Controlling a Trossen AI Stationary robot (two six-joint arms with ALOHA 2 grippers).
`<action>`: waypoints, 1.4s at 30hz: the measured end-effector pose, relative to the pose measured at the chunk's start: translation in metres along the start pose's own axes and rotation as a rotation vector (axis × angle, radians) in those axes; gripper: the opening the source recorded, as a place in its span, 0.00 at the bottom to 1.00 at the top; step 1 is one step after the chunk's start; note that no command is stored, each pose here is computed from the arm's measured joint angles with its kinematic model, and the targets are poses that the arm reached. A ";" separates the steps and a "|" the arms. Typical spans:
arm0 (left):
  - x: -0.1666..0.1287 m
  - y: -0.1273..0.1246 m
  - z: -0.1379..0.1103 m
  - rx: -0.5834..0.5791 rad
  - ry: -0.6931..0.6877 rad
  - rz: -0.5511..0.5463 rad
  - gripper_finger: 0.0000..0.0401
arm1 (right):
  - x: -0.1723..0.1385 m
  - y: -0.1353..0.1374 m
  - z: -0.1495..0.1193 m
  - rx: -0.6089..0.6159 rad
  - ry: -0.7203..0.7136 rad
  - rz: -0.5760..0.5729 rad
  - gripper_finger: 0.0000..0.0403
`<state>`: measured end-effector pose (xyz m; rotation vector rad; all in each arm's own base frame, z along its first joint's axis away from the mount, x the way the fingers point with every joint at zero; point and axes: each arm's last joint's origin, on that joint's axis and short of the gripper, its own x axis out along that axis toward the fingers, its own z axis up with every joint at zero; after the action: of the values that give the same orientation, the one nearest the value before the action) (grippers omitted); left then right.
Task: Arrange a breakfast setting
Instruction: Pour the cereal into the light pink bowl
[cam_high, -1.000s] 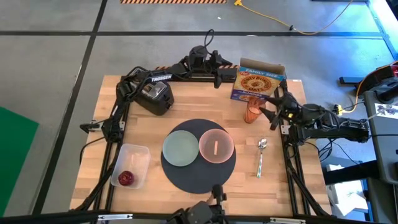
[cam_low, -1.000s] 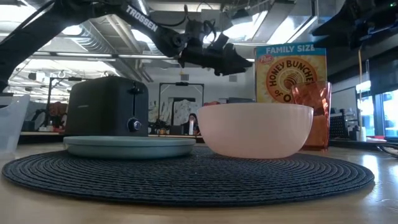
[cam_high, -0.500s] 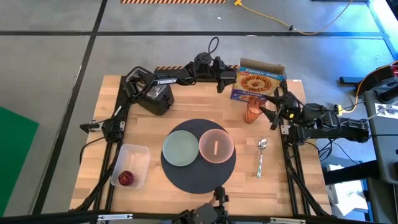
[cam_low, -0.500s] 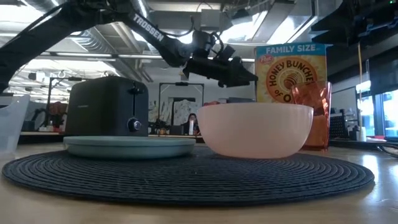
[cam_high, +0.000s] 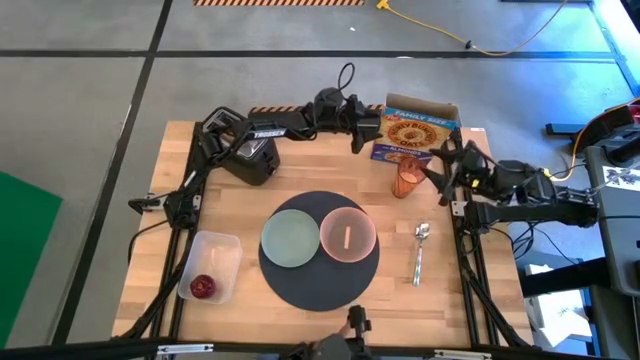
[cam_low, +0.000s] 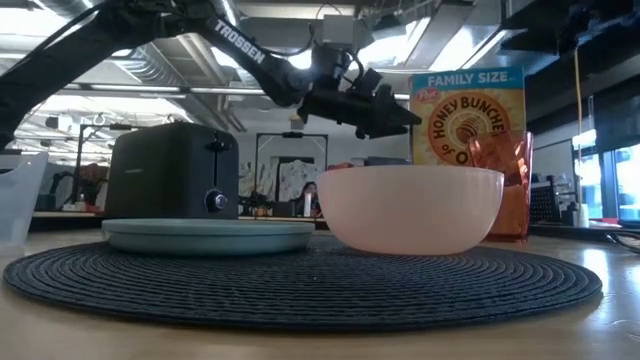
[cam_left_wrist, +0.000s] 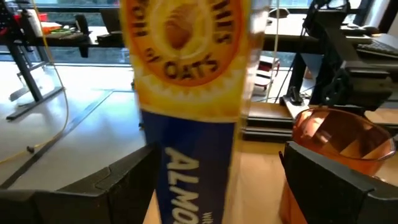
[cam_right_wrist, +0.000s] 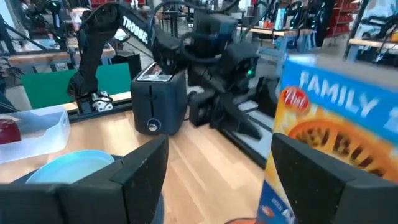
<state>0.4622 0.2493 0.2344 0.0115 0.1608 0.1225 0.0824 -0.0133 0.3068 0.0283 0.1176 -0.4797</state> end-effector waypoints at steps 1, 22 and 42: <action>0.001 -0.001 0.001 0.013 -0.007 -0.001 0.81 | 0.001 0.000 0.005 -0.023 0.019 -0.020 0.68; 0.003 -0.006 0.002 0.056 -0.012 0.050 0.81 | 0.050 -0.001 0.108 -0.463 0.435 -0.384 0.68; 0.004 -0.008 0.002 0.075 -0.012 0.044 0.81 | 0.069 -0.073 0.090 -0.347 0.733 -0.284 0.36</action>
<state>0.4673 0.2414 0.2360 0.0910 0.1535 0.1605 0.1187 -0.1147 0.3880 -0.1572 0.9314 -0.7095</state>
